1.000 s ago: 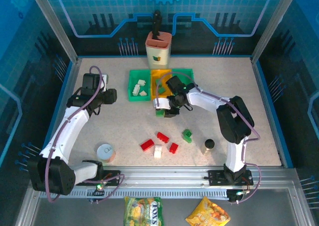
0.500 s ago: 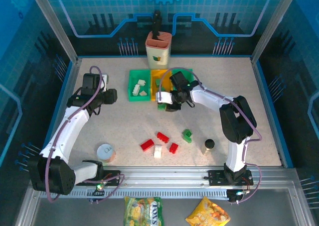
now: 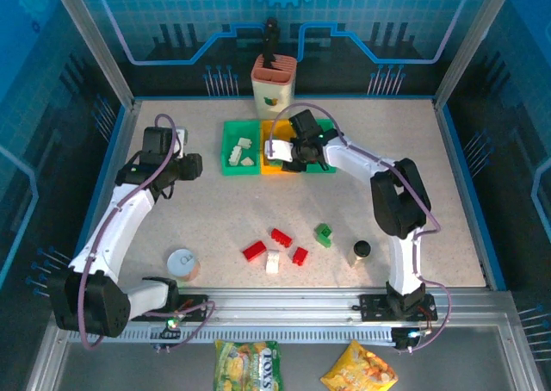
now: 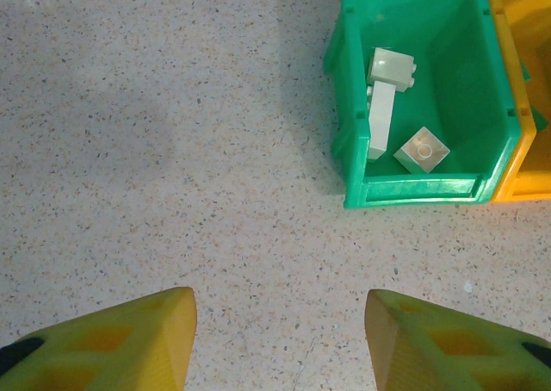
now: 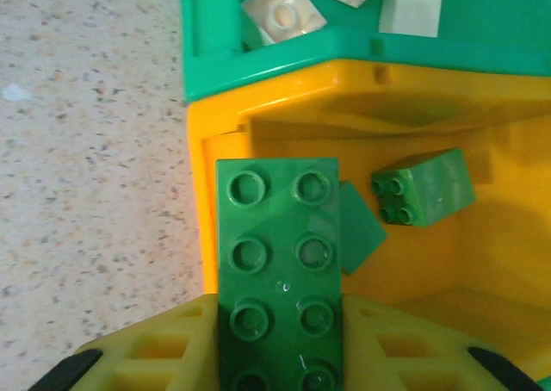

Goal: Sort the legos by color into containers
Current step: Place the lego in the container.

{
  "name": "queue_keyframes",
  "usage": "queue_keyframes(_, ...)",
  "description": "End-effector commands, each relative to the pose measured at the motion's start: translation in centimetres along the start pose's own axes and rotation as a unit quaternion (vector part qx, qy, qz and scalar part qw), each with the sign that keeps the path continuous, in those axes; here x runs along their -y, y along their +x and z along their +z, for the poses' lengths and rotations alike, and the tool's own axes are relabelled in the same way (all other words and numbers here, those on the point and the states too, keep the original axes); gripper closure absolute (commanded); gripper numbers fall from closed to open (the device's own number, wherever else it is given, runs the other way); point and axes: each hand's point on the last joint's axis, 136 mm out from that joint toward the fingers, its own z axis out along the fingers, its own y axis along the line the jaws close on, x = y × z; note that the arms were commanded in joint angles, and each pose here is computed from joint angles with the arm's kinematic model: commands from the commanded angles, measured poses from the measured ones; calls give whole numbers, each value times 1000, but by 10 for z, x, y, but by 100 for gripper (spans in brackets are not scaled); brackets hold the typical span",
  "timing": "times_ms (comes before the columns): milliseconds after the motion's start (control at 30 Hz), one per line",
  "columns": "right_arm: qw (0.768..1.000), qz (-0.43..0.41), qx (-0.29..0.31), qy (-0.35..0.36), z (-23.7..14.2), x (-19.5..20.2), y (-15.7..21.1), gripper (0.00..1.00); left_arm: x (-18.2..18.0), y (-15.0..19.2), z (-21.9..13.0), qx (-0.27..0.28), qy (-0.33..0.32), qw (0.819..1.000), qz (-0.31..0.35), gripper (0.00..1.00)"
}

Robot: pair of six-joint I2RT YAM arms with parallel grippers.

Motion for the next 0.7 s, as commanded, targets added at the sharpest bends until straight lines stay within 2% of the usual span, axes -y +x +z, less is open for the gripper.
queue_keyframes(0, 1000, -1, 6, 10, 6, 15, -3, 65, -3, 0, -1, 3, 0, 1000, -12, 45)
queue_keyframes(500, 999, 11, 23, -23, 31, 12, -8, 62, -4, -1, -3, 6, 0, 1000, -13, 45)
queue_keyframes(667, 1000, 12, 22, -19, 31, 13, -8, 54, -4, -1, -2, 5, 0, 1000, -13, 45)
